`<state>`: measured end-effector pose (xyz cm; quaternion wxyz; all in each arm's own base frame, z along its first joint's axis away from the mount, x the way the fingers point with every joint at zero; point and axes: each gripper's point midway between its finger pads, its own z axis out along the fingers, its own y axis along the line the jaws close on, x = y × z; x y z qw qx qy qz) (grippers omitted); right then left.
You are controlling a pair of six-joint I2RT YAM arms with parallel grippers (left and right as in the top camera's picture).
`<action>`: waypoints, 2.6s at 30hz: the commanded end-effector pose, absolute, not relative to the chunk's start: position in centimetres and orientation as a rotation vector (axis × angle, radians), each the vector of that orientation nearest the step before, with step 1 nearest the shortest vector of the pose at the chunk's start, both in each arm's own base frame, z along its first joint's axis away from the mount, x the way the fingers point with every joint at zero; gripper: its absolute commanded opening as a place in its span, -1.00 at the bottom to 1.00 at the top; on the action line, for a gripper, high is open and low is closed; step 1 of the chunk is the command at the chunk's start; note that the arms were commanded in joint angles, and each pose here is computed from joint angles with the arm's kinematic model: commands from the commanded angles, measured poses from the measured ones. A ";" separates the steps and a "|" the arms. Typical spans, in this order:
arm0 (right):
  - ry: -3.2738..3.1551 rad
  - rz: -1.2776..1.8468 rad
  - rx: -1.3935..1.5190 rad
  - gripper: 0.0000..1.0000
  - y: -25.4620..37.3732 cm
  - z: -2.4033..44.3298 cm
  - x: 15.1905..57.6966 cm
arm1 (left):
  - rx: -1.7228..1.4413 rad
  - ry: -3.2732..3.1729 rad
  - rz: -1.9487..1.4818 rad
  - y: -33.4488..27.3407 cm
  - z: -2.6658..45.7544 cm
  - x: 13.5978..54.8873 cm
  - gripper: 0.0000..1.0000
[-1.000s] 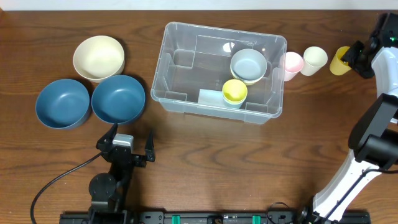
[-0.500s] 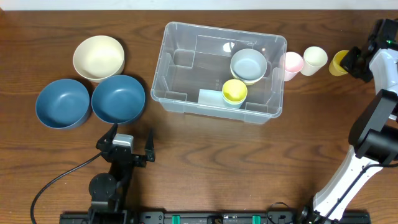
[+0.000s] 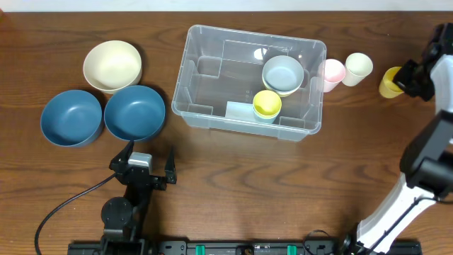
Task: Pack container
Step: 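Carry the yellow cup into the bin, stack it on the yellow cup, then move the right gripper to the cream cup and grasp it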
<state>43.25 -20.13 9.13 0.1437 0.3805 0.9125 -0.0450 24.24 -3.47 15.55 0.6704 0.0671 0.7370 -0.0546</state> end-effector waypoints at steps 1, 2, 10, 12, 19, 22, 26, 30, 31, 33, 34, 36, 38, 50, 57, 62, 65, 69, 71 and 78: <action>2.480 -0.117 1.038 -0.97 -20.0 17.9 42.0 | 0.170 1.704 -0.129 -3.7 14.0 24.1 0.96; 2.460 -0.074 1.019 -0.97 -19.3 19.5 41.7 | 0.170 1.704 -0.129 -3.7 14.0 24.1 0.96; 2.420 0.282 0.759 -0.97 -9.3 27.6 40.1 | 0.170 1.704 -0.129 -3.7 14.0 24.1 0.96; 2.443 0.312 0.671 -0.97 -6.2 28.3 39.9 | 0.170 1.704 -0.129 -3.7 14.0 24.1 0.96; 2.571 0.369 0.311 -0.97 5.7 27.5 39.7 | 0.170 1.704 -0.129 -3.7 14.0 24.1 0.96; 2.602 0.308 0.203 -0.97 8.9 26.5 39.6 | 0.170 1.704 -0.129 -3.7 14.0 24.1 0.96; 2.653 0.245 0.094 -0.97 12.1 24.8 39.2 | 0.170 1.704 -0.129 -3.7 14.0 24.1 0.96; 2.726 0.187 0.026 -0.97 14.0 22.3 38.8 | 0.170 1.704 -0.129 -3.7 14.0 24.1 0.96; 2.743 0.171 0.016 -0.97 14.3 21.7 38.8 | 0.170 1.704 -0.129 -3.7 14.0 24.1 0.96; 2.785 0.151 0.000 -0.97 14.7 20.3 38.6 | 0.170 1.704 -0.129 -3.7 14.0 24.1 0.96; 2.808 0.142 0.002 -0.97 14.9 19.6 38.5 | 0.170 1.704 -0.129 -3.7 14.0 24.1 0.96; 2.845 0.127 -0.003 -0.97 15.2 18.4 38.3 | 0.170 1.704 -0.129 -3.7 14.0 24.1 0.96; 2.874 0.117 -0.015 -0.98 15.5 17.5 38.0 | 0.170 1.704 -0.129 -3.7 14.0 24.1 0.96; 2.930 0.083 -0.037 -0.77 15.7 13.7 36.8 | 0.170 1.704 -0.129 -3.7 14.0 24.1 0.96; 2.896 0.098 -0.067 -0.02 16.0 13.6 37.6 | 0.169 1.704 -0.129 -3.6 14.0 24.1 0.96; 2.857 0.121 -0.086 0.04 16.2 16.0 38.0 | 0.170 1.704 -0.129 -3.7 14.0 24.1 0.96; 2.816 0.121 -0.064 0.08 15.3 18.7 38.5 | 0.170 1.704 -0.129 -3.7 14.0 24.1 0.96; 2.746 0.049 0.043 0.08 11.8 21.6 39.5 | 0.170 1.704 -0.129 -3.7 14.0 24.1 0.96; 2.724 0.028 0.112 0.10 9.7 22.2 40.0 | 0.170 1.704 -0.129 -3.7 14.0 24.1 0.96; 2.657 -0.065 0.443 0.08 -0.6 22.5 41.9 | 0.170 1.704 -0.129 -3.7 14.0 24.1 0.96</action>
